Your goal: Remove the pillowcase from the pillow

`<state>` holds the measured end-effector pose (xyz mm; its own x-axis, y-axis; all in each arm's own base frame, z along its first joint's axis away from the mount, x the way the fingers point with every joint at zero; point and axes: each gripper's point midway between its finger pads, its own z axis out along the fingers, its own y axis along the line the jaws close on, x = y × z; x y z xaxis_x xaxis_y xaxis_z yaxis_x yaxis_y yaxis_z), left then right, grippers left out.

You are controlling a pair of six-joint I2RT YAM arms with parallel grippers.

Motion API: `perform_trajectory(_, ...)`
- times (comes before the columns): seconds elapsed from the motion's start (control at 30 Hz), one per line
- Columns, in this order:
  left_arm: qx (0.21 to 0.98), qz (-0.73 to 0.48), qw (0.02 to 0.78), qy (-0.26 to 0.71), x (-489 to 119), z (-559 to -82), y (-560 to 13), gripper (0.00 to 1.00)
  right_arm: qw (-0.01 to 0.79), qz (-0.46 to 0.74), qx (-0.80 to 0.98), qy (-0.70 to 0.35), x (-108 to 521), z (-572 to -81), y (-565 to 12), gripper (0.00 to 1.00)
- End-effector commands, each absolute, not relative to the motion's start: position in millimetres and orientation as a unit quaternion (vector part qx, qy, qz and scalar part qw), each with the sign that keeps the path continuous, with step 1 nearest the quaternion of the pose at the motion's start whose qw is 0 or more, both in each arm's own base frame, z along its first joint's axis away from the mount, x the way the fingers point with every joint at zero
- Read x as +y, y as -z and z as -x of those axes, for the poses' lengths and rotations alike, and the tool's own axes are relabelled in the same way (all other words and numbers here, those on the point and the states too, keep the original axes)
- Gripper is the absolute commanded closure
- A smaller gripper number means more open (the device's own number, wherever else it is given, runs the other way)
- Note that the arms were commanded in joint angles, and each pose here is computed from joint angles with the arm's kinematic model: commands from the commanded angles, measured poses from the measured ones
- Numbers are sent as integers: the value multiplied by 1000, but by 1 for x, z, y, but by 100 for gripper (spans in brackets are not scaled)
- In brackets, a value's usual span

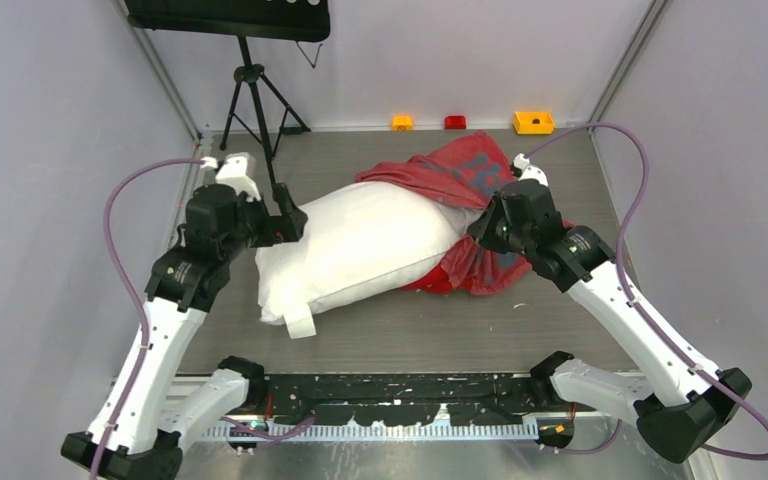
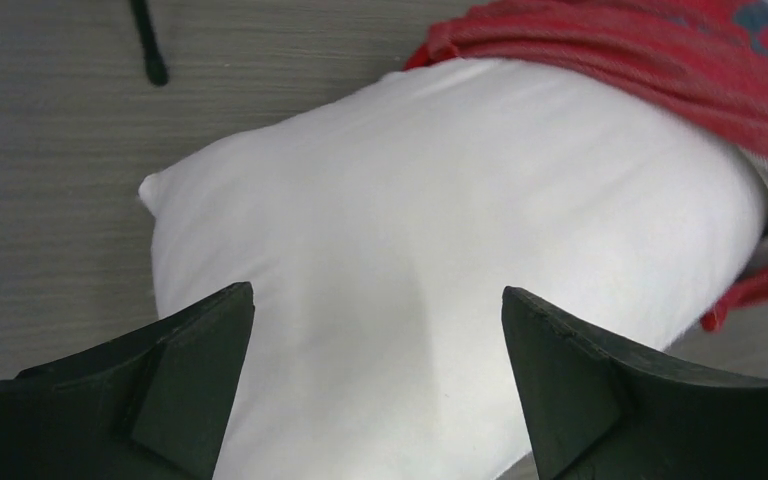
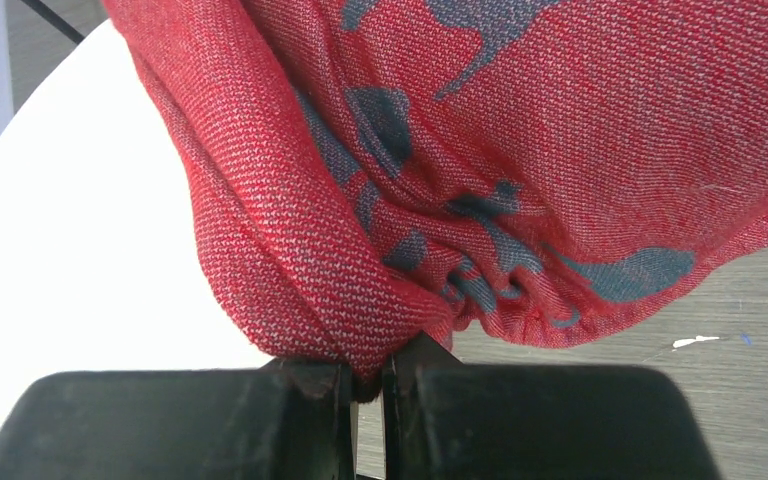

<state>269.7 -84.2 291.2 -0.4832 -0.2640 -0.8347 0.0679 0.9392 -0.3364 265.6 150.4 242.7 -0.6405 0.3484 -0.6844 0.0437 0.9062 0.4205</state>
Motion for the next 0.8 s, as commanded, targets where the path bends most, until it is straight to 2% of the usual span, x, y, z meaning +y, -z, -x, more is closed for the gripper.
perform_trajectory(0.0,829,-76,537,133,-112,-258,-312,4,449,-109,859,-220,159,-281,-277,100)
perform_trajectory(0.13,824,-152,533,121,-145,-247,-306,4,440,-113,864,-218,161,-282,-272,100)
perform_trajectory(0.43,781,-350,516,21,-229,-218,-283,0,438,-127,859,-233,162,-279,-271,100)
perform_trajectory(0.77,753,-433,488,-91,-282,-234,-258,0,440,-122,857,-239,162,-276,-276,100)
